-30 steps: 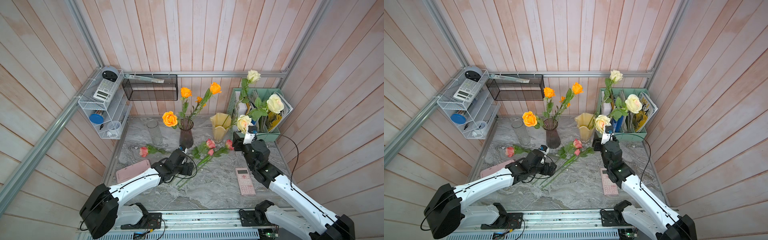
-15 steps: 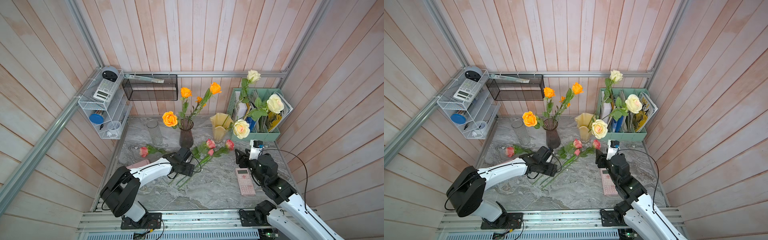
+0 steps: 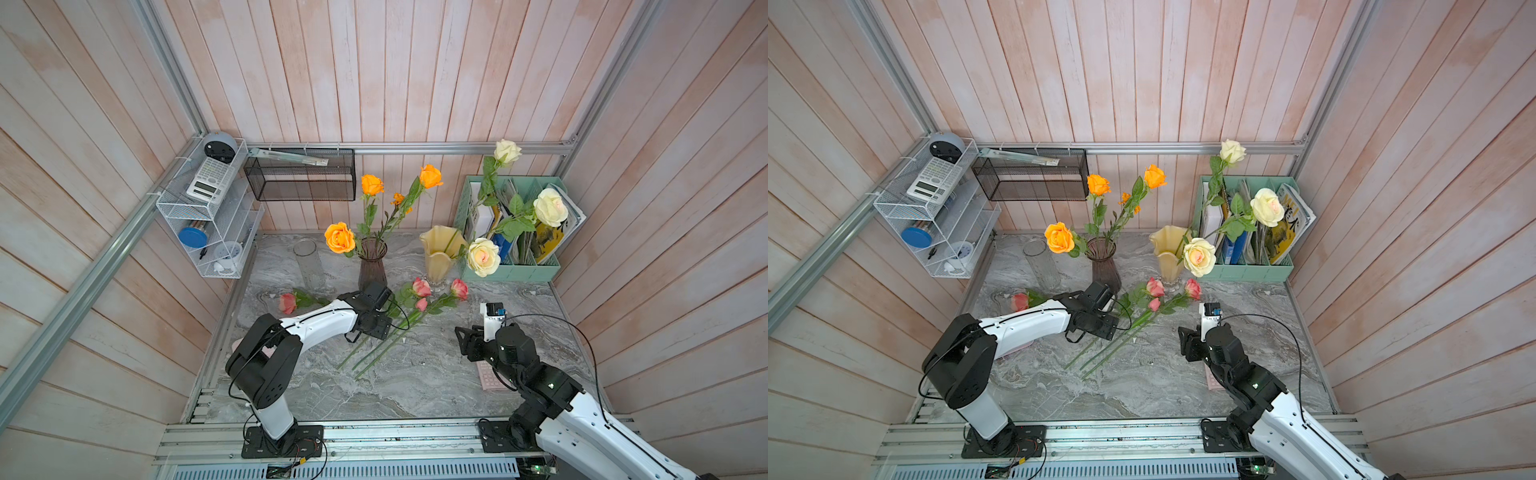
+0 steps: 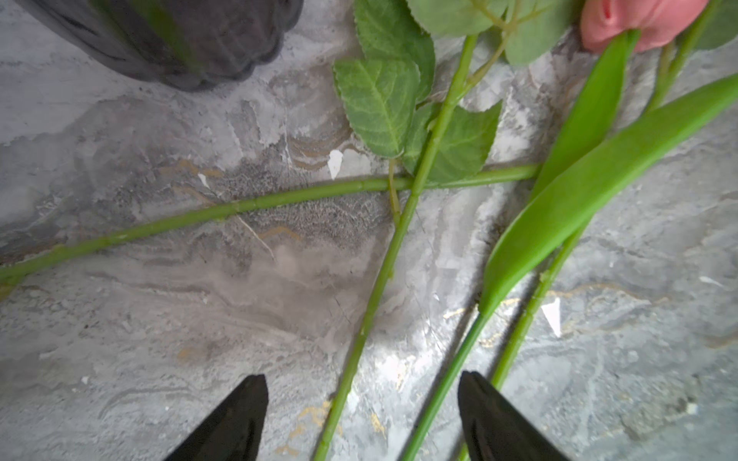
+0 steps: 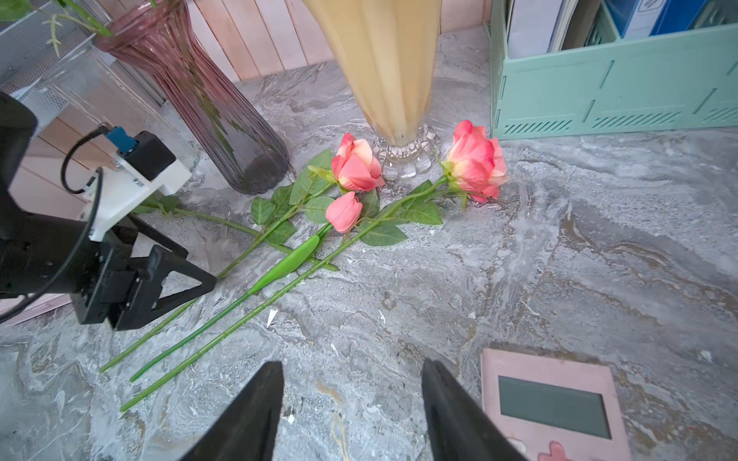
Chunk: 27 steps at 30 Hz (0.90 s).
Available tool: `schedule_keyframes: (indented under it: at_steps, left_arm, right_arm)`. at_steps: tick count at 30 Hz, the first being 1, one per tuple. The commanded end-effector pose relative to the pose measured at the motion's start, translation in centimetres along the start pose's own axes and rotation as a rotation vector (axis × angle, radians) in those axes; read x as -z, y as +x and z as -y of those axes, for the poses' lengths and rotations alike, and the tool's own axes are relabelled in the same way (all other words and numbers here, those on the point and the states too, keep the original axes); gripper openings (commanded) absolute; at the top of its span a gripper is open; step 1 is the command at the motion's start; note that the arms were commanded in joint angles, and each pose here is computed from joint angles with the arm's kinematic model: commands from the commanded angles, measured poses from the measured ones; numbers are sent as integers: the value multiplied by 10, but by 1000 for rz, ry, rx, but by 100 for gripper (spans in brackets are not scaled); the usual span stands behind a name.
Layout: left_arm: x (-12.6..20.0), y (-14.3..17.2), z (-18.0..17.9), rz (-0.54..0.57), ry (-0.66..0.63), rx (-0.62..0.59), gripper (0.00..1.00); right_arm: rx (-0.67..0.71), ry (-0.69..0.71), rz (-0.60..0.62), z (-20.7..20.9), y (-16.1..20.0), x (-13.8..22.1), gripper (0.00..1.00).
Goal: Arrange the flowers in different vases according to their colors
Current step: Pick up the flower at the center of the board.
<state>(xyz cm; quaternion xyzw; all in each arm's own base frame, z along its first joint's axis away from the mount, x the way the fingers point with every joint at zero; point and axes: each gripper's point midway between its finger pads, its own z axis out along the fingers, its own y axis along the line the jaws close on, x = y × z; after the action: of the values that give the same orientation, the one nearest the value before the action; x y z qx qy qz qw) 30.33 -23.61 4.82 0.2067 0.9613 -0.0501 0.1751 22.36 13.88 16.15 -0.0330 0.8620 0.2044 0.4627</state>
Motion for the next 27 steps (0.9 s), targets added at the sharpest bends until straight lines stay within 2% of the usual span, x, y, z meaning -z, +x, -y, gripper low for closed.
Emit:
schedule_keyframes:
  at_steps: [1,7,13,17,27]
  left_arm:
    - [-5,-2,-9,-29,-54,-45,78]
    - [-17,-4,-9,-53,-70,-62,73]
    - [-32,3,-10,-95,-80,-72,58]
    - [-37,7,-8,-108,-70,-65,40]
    - [-35,9,-6,-85,-59,-27,21]
  right_arm:
    - [-12,-15,-15,-5,2,-2,61]
    - [-9,-33,-31,-11,6,-8,60]
    - [-8,-44,-44,-14,12,-12,60]
    - [-9,-42,-45,-14,14,-14,60]
    - [-3,-45,-42,-15,12,-15,59]
